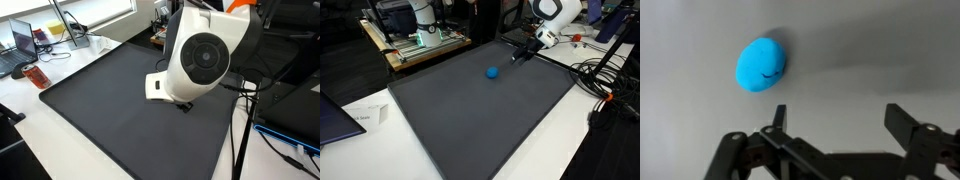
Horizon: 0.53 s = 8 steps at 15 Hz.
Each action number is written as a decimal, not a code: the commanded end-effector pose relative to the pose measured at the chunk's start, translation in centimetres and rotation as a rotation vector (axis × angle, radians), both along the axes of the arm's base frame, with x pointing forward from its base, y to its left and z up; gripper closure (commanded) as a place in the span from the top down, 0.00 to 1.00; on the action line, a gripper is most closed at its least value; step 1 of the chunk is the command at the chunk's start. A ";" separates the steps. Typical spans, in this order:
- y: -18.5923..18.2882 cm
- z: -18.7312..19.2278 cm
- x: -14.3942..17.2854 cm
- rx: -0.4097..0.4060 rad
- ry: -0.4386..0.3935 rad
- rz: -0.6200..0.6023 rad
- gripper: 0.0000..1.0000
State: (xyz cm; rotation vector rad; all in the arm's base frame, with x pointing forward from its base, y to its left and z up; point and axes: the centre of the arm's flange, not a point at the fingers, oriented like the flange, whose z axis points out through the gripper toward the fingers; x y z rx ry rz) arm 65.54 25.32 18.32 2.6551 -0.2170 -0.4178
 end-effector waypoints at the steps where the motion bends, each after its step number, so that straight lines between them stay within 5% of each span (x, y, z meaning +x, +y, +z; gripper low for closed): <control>1: 0.6 -1.3 -2.2 -0.088 -0.071 -0.079 1.00; 8: 1.1 -2.9 -5.0 -0.241 -0.186 -0.180 1.00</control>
